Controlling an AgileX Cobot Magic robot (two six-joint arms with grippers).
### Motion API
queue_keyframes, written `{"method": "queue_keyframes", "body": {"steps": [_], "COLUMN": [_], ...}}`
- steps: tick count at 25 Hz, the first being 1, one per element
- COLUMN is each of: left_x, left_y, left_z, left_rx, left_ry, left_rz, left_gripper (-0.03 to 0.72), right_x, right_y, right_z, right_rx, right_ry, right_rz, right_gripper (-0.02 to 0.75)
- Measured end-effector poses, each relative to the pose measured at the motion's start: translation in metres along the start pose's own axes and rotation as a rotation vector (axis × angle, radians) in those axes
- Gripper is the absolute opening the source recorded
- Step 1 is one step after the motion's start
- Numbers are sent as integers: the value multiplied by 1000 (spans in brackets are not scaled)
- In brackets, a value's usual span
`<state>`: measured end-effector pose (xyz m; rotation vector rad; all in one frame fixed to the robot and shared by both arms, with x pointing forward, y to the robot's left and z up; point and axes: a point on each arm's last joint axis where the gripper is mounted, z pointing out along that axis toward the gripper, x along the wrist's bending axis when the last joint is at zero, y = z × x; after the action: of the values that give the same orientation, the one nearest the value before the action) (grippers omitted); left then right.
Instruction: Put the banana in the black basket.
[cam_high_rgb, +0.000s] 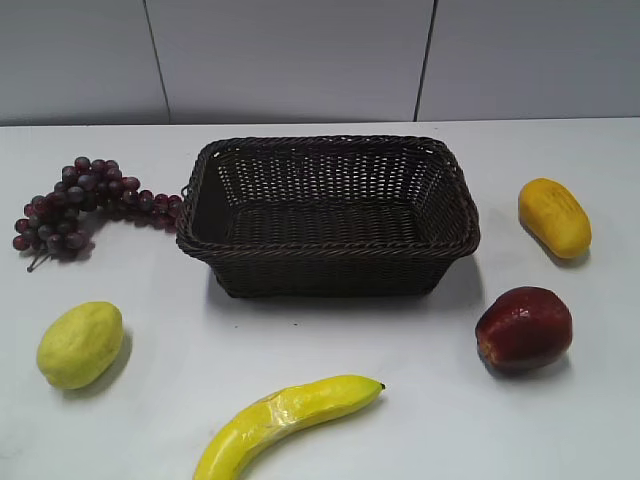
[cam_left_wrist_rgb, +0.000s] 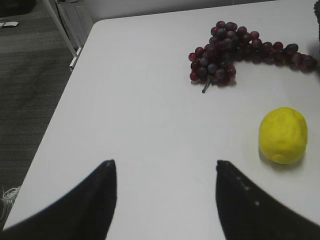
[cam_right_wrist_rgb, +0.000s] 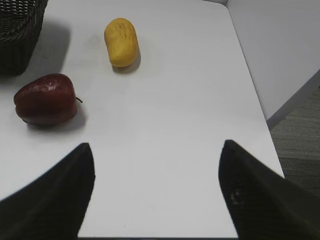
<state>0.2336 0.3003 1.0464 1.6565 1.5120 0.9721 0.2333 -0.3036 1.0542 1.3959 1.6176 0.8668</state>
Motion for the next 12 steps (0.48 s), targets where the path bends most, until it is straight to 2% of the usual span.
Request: {"method": "queue_keyframes", "body": {"steps": [12], "left_x": [0], "left_y": [0], "left_z": [0], "left_rx": [0], "left_ry": [0], "left_rz": [1], "left_gripper": [463], "right_x": [0], "right_y": [0], "right_z": [0], "right_rx": [0], "right_ry": [0], "right_rz": [0], "right_gripper": [589]}}
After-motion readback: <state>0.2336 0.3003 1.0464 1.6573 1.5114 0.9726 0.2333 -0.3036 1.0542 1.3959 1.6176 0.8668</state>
